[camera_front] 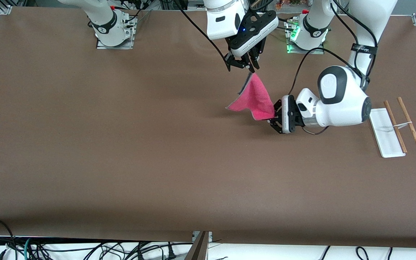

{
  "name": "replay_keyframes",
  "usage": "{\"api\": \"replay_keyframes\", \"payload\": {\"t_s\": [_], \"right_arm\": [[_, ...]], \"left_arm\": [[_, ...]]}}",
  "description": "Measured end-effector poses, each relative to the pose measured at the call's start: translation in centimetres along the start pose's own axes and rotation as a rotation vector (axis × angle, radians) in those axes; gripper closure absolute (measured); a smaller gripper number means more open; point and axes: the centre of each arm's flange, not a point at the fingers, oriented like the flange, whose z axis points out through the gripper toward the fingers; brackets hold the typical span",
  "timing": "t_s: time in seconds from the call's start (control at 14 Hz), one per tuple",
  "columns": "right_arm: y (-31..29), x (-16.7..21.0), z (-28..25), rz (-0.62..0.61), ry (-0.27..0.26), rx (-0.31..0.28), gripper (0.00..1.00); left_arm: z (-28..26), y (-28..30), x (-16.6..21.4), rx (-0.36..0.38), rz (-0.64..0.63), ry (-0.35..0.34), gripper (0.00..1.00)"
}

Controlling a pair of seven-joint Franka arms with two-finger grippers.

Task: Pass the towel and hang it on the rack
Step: 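Carry the towel toward the rack while the right gripper releases, withdraws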

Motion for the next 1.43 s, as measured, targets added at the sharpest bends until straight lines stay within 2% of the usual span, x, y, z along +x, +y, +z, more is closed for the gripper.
{"api": "replay_keyframes", "payload": {"t_s": [0.21,0.5,0.72,0.86,1.0,1.22,1.43], "right_arm": [[0.2,0.1,0.0,0.003,-0.001,-0.003,0.46],[1.1,0.3,0.1,0.012,0.001,-0.016,0.02],[4.3,1.2,-0.1,0.05,0.008,-0.046,0.0],[7.6,1.5,0.0,0.091,-0.028,-0.079,0.0],[11.0,1.6,-0.1,0.133,-0.071,-0.113,0.0],[17.7,2.3,-2.3,0.218,-0.071,-0.18,0.0],[27.9,1.5,-5.3,0.357,-0.103,-0.251,0.0]], "left_arm": [[-1.9,-0.1,-0.5,0.029,-0.022,-0.028,0.97],[-8.3,1.1,0.4,0.123,-0.062,-0.142,0.97],[-14.9,2.3,-2.2,0.178,-0.119,-0.222,0.97],[-18.5,3.1,-5.0,0.193,-0.16,-0.251,0.97],[-21.1,3.7,-8.0,0.205,-0.216,-0.248,0.97],[-23.2,4.0,-13.3,0.203,-0.315,-0.226,0.97],[-24.1,3.4,-19.2,0.192,-0.36,-0.207,0.97]]}}
